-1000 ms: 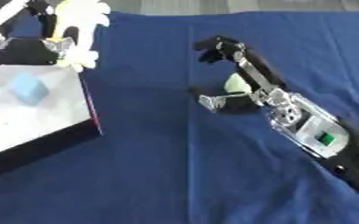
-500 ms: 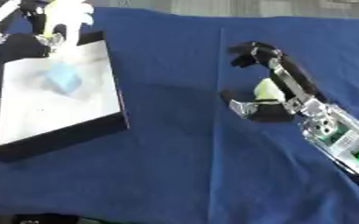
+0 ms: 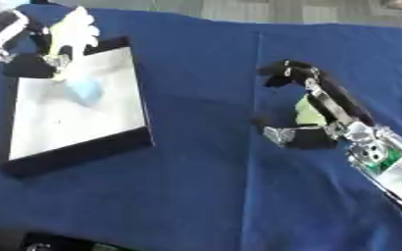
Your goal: Pick up the objects with one hand, pass them to the other hand, and then place them into the box on the other side of the table.
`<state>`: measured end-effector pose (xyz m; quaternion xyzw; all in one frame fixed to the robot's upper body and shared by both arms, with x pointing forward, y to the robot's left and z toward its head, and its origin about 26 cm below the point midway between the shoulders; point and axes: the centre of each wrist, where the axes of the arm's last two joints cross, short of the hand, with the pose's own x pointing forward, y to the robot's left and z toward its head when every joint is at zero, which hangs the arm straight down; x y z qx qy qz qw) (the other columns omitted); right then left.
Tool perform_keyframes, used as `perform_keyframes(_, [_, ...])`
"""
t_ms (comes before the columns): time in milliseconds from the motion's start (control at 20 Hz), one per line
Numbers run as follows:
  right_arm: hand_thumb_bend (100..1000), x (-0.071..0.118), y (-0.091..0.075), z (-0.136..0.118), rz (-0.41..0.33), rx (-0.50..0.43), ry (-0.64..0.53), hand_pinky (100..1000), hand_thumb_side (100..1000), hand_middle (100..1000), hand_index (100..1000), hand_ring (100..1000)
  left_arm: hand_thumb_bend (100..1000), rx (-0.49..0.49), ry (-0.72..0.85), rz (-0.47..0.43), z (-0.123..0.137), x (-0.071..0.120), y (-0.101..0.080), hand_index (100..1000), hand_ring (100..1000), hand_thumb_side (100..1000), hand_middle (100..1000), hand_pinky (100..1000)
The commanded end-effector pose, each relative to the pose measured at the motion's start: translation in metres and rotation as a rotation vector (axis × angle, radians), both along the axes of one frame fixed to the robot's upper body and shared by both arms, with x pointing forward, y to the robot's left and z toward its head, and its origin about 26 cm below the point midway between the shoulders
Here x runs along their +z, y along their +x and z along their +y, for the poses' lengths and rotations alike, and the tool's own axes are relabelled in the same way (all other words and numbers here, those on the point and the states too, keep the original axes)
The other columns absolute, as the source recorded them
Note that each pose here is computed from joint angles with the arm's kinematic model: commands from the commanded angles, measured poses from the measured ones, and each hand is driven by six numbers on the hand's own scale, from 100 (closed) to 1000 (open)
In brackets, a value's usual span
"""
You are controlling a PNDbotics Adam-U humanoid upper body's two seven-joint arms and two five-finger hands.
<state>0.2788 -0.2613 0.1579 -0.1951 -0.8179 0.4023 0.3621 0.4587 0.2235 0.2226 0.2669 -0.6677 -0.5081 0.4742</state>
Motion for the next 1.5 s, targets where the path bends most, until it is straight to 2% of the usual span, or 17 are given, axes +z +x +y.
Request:
perform_keyframes(50, [339,0.006,-0.001,0.001,-0.020,0.009,-0.017,726,237,772,836,722,100,0.018,0.057,-0.016,0.012,0.012,0.001,544,637,244,478,1000])
perform_keyframes(100, [338,0.005,-0.001,0.001,-0.021,0.009,-0.018,726,237,772,836,723,100,0.016,0.079,-0.009,0.012,0.011,0.001,693,727,235,579,1000])
perform_keyframes(150, [339,0.005,-0.001,0.001,-0.021,0.009,-0.019,727,237,772,836,723,100,0.015,0.102,-0.007,0.012,0.011,0.001,742,776,229,621,1000])
perform_keyframes(350, [341,0.005,-0.002,0.001,-0.020,0.010,-0.027,728,239,772,836,723,237,-0.001,0.169,-0.026,0.010,0.013,0.000,815,858,198,690,1000])
perform_keyframes(400, [341,0.005,-0.002,0.001,-0.020,0.010,-0.028,728,239,772,836,723,249,-0.007,0.179,-0.035,0.009,0.014,0.000,820,862,196,695,1000])
perform_keyframes(500, [342,0.005,-0.002,0.001,-0.021,0.010,-0.028,728,237,771,836,723,271,-0.016,0.193,-0.047,0.008,0.014,0.000,825,857,281,688,1000])
perform_keyframes(650, [341,0.005,-0.002,0.000,-0.022,0.010,-0.027,728,237,771,836,723,251,-0.021,0.200,-0.049,0.007,0.014,0.000,818,852,277,679,1000])
perform_keyframes(750, [341,0.004,-0.002,0.000,-0.023,0.009,-0.027,728,236,771,835,723,108,-0.019,0.182,-0.045,0.008,0.014,0.000,791,830,207,647,1000])
perform_keyframes(900, [347,0.004,-0.002,-0.001,-0.025,0.007,-0.028,729,233,771,835,723,100,-0.026,0.121,-0.048,0.004,0.018,-0.001,755,802,235,643,1000])
perform_keyframes(1000, [361,0.004,-0.002,-0.002,-0.027,0.001,-0.028,730,225,772,837,725,100,-0.053,0.062,-0.039,-0.001,0.023,-0.004,711,776,326,620,1000])
perform_keyframes(1200, [369,0.006,-0.003,-0.010,-0.033,-0.023,-0.024,734,211,779,840,732,100,-0.140,-0.084,0.016,-0.010,0.036,-0.011,682,759,375,583,1000])
perform_keyframes(1350, [378,0.008,-0.004,-0.021,-0.021,-0.036,-0.049,753,226,796,844,752,100,-0.228,-0.213,-0.001,-0.014,0.051,-0.019,691,770,426,578,1000])
perform_keyframes(1400, [378,0.009,-0.005,-0.026,-0.012,-0.042,-0.064,763,232,810,847,765,100,-0.260,-0.255,-0.013,-0.016,0.056,-0.022,737,786,525,598,1000])
perform_keyframes(1500, [371,0.011,-0.006,-0.035,0.022,-0.063,-0.090,772,250,836,854,784,100,-0.328,-0.336,-0.038,-0.018,0.062,-0.028,766,800,606,611,1000])
